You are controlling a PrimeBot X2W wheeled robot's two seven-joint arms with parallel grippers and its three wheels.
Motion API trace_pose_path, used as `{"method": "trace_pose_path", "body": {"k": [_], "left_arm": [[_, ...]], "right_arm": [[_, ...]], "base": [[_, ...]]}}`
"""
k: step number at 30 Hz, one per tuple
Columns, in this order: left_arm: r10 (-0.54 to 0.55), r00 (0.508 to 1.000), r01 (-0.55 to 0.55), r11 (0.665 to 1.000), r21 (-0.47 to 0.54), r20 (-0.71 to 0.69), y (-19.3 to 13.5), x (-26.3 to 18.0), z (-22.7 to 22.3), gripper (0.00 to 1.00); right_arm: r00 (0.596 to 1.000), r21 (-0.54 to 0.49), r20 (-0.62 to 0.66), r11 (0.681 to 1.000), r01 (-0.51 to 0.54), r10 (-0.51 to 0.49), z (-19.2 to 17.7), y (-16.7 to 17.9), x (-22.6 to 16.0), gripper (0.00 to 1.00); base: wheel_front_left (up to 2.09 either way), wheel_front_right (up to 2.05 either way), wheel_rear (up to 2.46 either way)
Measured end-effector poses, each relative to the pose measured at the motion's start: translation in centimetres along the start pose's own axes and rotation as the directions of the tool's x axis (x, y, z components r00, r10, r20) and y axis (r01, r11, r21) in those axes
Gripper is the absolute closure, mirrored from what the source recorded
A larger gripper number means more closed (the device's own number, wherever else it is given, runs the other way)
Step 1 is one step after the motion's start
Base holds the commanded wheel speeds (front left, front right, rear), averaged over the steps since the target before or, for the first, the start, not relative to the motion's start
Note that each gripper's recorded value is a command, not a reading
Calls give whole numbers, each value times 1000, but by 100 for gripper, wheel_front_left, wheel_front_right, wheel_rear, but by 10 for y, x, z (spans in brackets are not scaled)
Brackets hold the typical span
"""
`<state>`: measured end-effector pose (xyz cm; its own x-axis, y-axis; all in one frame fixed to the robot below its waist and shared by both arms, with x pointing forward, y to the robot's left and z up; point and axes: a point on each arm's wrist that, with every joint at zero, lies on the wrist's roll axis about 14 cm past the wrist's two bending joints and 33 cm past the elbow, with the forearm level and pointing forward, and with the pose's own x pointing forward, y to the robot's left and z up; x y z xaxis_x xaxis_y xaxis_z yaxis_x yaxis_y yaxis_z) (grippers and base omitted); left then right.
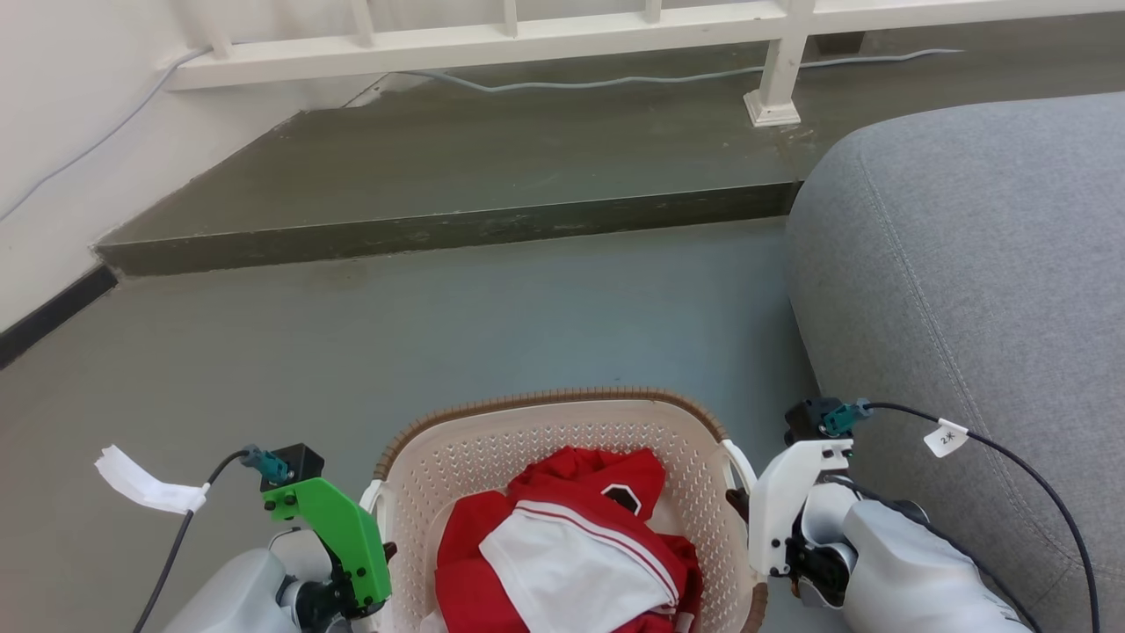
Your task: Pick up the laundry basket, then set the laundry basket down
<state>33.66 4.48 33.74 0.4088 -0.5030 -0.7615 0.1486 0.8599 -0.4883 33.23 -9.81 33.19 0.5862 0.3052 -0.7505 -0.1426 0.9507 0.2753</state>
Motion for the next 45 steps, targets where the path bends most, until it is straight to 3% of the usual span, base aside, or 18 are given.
{"method": "trace_pose_path", "body": {"k": [19, 45], "left_arm": [[3, 1000, -3, 1000, -24, 11, 11, 19, 13, 100], [31, 999, -31, 999, -11, 28, 57, 91, 45, 100]], "right_arm": [[1000, 0, 5, 1000, 9, -9, 14, -5, 20, 100], [999, 13, -27, 999, 47, -47, 20, -27, 107, 100]], "base": [[0, 0, 0], [0, 0, 0]]}}
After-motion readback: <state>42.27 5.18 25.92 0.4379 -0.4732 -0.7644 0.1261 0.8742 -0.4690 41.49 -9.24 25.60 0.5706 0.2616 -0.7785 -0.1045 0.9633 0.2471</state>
